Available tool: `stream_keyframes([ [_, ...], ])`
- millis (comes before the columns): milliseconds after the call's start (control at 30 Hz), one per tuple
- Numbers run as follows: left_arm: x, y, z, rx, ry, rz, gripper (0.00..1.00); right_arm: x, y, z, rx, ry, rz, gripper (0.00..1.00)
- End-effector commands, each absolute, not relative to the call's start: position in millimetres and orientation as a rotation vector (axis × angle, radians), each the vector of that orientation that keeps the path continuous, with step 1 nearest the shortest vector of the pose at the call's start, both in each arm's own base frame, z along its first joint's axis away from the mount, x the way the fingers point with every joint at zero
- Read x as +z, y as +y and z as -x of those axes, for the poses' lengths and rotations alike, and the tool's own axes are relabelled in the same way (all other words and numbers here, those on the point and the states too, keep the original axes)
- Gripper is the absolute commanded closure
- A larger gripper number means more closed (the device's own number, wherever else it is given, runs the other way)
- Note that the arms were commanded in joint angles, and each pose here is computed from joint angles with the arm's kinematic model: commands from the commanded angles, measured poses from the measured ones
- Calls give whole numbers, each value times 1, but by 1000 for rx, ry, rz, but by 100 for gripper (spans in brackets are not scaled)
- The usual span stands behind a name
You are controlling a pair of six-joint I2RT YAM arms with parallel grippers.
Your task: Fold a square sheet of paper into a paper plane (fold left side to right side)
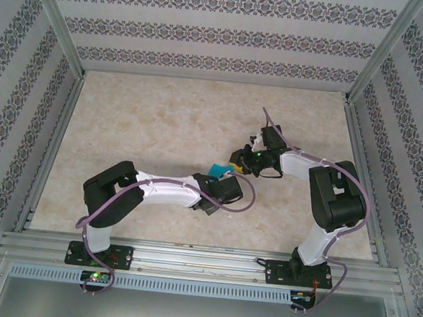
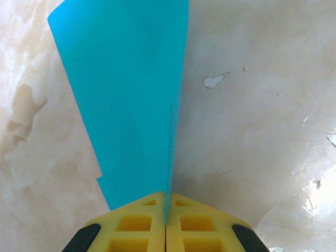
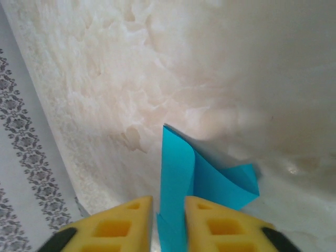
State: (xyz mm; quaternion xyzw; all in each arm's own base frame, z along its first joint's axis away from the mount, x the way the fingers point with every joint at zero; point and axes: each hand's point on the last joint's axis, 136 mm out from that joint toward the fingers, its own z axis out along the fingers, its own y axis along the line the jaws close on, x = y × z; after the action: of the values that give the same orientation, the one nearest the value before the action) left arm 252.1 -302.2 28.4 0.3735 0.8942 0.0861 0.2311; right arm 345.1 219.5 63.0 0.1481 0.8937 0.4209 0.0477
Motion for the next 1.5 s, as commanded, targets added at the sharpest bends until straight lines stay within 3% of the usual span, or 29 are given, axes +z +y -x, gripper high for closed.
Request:
stream_keyframes([
  [0,31,-309,-250,157,2459,-987,94,86,196,-354,1195,2634,-448,69],
  [233,38,-321,-251,-76,2500,-964,99,104,132,-347,1058,2532,-531,61],
  [400,48,-332,-254,-310,2573,-922,100,99,116,-331,1043,2534,-477,57],
  [833,54,-347,-279,-978,2767,-478,100,72,130,-304,1128,2525,-343,50],
  [1467,54,-357,-308,-1476,2597,-72,100,65,180,-313,1280,2428,-305,50],
])
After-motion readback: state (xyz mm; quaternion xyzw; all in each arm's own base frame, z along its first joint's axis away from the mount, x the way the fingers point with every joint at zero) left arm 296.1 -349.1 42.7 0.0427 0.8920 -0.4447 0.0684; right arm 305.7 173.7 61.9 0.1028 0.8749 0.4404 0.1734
